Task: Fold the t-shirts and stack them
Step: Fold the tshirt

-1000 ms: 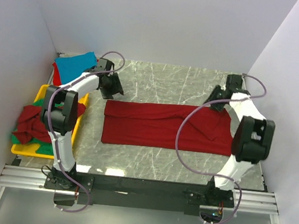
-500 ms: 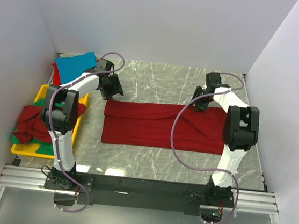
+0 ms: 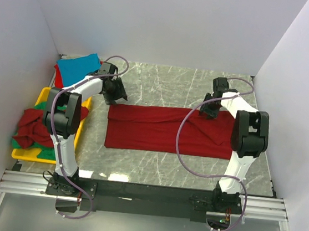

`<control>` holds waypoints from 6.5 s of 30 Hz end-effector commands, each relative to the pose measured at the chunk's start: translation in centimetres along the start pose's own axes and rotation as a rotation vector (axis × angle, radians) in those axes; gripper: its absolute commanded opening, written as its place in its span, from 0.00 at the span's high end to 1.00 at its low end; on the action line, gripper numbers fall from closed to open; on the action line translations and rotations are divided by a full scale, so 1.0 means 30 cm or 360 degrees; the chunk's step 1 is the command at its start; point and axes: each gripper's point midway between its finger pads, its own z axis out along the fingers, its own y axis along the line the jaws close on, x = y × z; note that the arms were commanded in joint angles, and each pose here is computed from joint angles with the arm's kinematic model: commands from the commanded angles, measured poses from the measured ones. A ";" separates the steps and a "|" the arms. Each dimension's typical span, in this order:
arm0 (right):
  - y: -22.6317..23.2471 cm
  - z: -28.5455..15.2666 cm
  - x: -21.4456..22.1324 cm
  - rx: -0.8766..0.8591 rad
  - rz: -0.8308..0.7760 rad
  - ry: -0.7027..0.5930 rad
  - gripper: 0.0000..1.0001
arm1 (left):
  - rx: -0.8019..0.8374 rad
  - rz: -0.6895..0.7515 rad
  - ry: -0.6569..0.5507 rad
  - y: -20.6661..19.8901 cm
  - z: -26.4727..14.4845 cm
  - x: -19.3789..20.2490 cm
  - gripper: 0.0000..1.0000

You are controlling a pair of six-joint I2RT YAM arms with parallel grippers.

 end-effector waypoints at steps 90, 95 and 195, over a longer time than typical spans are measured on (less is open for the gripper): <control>0.077 -0.282 0.252 0.0030 0.0086 -0.0117 0.54 | 0.0017 0.0264 0.0067 0.056 -0.063 0.089 0.33; -0.006 -0.228 0.178 0.0061 0.0120 -0.0151 0.54 | 0.0012 0.0266 0.0065 0.046 -0.055 0.071 0.33; -0.046 -0.194 -0.209 0.0105 0.0258 -0.0106 0.55 | 0.0220 0.0500 0.0213 0.042 -0.163 0.375 0.33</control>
